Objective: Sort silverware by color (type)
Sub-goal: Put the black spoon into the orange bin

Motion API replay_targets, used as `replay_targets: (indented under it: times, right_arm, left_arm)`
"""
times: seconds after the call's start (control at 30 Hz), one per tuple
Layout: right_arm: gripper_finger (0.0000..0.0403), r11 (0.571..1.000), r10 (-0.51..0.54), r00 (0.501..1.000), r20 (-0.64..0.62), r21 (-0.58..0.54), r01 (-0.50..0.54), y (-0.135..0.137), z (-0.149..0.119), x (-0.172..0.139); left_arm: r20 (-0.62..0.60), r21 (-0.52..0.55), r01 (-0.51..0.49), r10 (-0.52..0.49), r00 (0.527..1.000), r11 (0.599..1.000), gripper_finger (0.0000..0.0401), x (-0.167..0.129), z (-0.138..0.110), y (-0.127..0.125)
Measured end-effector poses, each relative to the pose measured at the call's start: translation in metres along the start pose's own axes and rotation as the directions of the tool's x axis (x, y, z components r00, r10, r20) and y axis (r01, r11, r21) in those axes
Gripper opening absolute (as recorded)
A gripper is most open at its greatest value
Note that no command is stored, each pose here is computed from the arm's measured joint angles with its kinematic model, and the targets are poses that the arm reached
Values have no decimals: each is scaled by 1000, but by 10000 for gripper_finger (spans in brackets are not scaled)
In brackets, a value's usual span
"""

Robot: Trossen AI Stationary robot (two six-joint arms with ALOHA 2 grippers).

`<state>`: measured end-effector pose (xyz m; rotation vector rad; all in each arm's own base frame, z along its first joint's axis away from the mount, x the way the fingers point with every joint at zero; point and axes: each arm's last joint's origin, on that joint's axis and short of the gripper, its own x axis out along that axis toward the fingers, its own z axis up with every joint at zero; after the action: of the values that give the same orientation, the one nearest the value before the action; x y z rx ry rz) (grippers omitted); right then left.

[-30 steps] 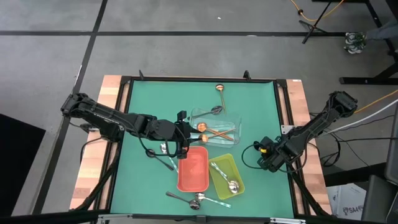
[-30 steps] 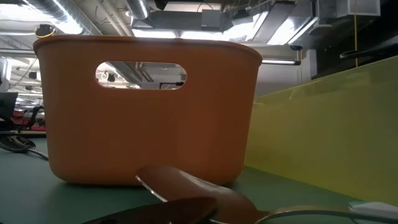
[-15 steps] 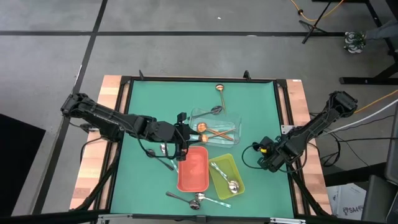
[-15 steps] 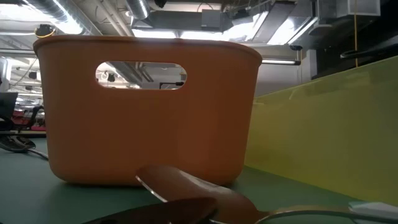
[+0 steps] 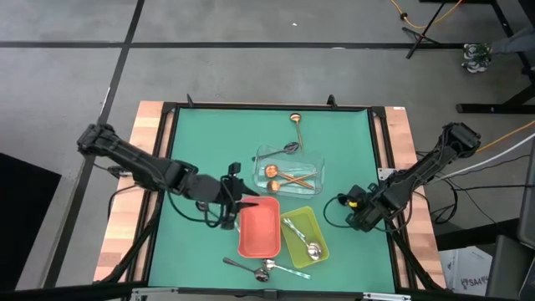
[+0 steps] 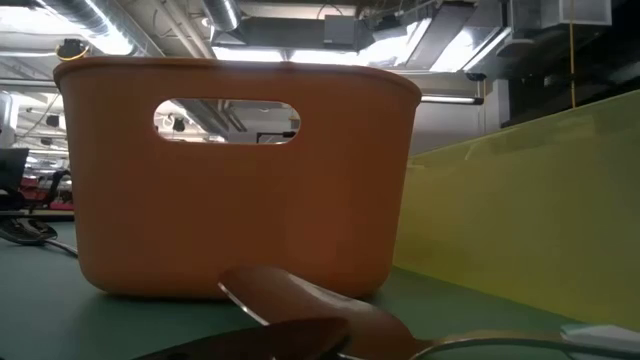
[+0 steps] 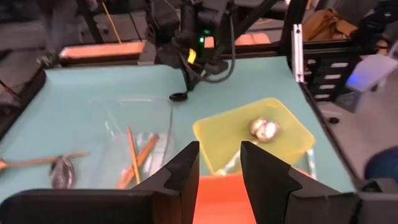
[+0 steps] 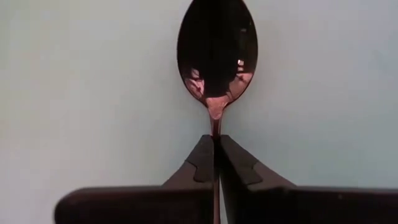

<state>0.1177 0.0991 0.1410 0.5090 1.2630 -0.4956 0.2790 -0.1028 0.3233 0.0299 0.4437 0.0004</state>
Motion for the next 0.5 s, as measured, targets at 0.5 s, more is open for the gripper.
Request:
replay_targets:
  times: [0.5]
  right_arm:
    - [0, 931, 238, 967, 86, -304, -202, 55, 29, -85]
  left_arm:
    - [-100, -10, 85, -85, 991, 996, 111, -18, -14, -26]
